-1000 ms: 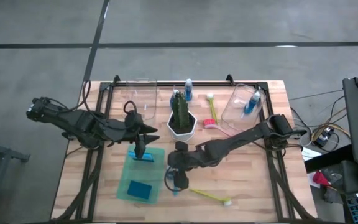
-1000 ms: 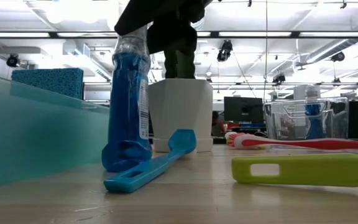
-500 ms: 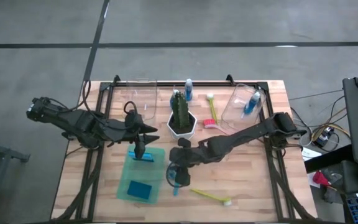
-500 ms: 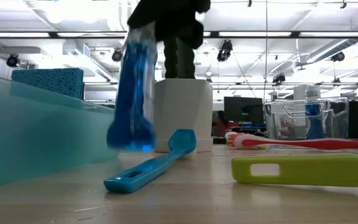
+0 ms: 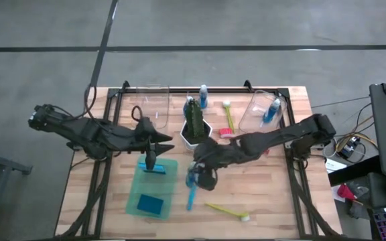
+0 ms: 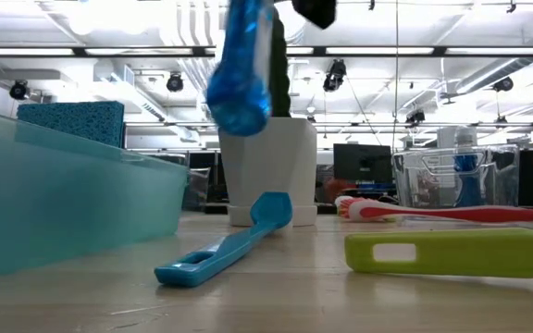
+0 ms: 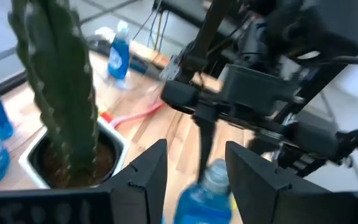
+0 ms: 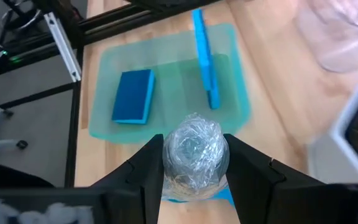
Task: Pick & Place Kitchen Sink Supplies
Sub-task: Put the blue dishwashing liquid bottle into the right transparent bin
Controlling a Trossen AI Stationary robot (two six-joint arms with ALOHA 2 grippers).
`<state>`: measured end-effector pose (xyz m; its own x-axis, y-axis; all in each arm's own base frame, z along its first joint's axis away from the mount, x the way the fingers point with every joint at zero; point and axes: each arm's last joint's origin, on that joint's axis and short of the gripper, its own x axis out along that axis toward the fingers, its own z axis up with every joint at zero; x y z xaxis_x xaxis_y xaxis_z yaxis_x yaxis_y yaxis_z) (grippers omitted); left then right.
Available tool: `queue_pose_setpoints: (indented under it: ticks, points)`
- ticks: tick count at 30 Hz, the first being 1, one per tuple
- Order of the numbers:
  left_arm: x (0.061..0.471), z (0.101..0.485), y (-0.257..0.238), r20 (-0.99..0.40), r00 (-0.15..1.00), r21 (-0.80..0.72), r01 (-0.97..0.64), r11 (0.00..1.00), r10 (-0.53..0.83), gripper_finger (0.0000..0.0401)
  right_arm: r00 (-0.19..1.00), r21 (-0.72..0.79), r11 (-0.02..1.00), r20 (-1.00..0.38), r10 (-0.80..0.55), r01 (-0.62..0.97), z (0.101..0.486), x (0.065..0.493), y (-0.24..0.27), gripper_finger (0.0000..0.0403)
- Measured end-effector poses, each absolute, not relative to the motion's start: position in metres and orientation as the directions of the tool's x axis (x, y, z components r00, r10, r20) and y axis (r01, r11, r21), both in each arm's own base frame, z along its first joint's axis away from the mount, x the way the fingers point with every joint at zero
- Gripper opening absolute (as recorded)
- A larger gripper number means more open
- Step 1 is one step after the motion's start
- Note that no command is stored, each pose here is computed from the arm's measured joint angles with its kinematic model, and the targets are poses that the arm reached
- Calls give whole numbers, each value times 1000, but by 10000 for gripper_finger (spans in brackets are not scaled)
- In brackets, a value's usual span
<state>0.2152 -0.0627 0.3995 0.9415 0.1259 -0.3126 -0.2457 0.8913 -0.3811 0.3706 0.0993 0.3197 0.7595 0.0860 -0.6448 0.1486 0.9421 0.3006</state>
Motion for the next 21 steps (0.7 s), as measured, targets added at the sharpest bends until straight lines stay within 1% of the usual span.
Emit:
queue_pose_setpoints:
  ticks: [5, 9, 16, 21]
  points:
    - [211, 412, -61, -220, 968, -396, -198, 897, 117, 154, 721, 308, 929, -689, 71, 203, 338, 344, 92, 145]
    - [205, 422, -58, -147, 979, -377, -186, 907, 139, 154, 672, 308, 914, -739, 54, 265, 345, 326, 87, 146]
    - [189, 443, -52, -7, 990, -404, -130, 905, 140, 154, 635, 318, 883, -772, 29, 346, 359, 301, 78, 141]
    - [176, 449, -48, 28, 990, -404, -117, 907, 140, 154, 605, 302, 863, -796, -6, 405, 367, 283, 70, 143]
